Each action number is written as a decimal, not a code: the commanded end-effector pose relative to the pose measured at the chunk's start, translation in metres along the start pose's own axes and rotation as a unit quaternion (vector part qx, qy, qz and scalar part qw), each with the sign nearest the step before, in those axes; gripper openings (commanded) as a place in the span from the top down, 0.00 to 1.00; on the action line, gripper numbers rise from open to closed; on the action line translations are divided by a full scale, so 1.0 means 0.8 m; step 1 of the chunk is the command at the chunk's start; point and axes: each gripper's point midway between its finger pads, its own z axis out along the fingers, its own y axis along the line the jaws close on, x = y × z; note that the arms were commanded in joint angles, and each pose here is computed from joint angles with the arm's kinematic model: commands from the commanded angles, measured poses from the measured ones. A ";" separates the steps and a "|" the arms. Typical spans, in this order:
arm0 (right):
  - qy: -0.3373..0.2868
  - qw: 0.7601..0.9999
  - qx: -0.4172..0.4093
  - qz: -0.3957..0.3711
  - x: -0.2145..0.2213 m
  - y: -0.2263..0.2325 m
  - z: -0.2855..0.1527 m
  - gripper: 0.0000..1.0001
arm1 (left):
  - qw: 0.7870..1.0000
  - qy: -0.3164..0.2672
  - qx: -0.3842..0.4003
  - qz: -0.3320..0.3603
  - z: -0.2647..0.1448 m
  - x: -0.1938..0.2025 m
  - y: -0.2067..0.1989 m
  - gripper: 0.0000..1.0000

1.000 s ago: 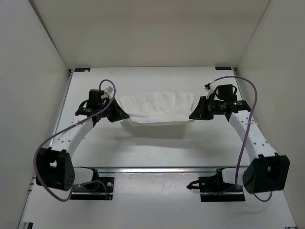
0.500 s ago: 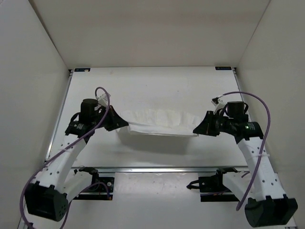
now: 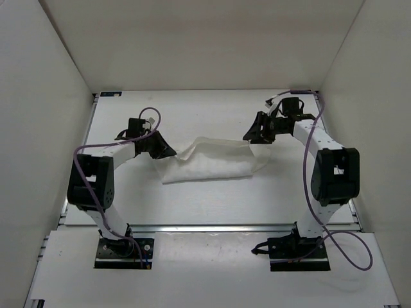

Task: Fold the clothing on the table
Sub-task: Fold the skirt

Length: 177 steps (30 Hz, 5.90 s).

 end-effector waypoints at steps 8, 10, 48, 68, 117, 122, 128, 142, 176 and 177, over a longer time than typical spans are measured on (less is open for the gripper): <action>-0.096 0.989 0.008 -0.112 -0.055 -0.017 0.013 0.45 | 0.990 -0.078 0.110 0.039 -0.003 -0.083 -0.062 0.15; -0.111 0.986 0.049 -0.115 -0.056 -0.031 0.011 0.39 | 0.988 -0.087 0.118 0.047 -0.010 -0.086 -0.070 0.14; 0.021 0.995 0.035 0.092 0.108 -0.076 0.021 1.00 | 0.998 0.003 -0.024 0.060 0.064 0.051 0.021 0.51; 0.050 0.986 0.113 0.110 0.198 -0.079 -0.047 0.96 | 0.998 0.009 -0.028 0.057 0.073 0.060 0.032 0.50; 0.003 0.989 0.131 0.063 0.191 -0.068 -0.031 0.62 | 0.998 0.026 -0.028 0.053 0.075 0.074 0.038 0.45; -0.044 0.978 0.161 0.122 0.196 -0.074 -0.056 0.47 | 0.998 0.028 -0.029 0.052 0.074 0.078 0.039 0.45; -0.034 0.978 0.092 0.186 0.244 -0.064 -0.038 0.39 | 0.998 0.027 -0.026 0.055 0.073 0.077 0.035 0.45; -0.091 0.958 0.058 0.264 0.237 -0.081 -0.005 0.33 | 0.998 0.028 -0.024 0.053 0.071 0.084 0.034 0.45; -0.112 0.973 0.141 0.143 0.151 -0.114 -0.036 0.30 | 0.991 -0.044 -0.123 0.043 -0.036 0.131 0.094 0.13; -0.112 0.973 0.142 0.145 0.152 -0.115 -0.036 0.30 | 0.989 -0.057 -0.131 0.033 -0.036 0.128 0.100 0.14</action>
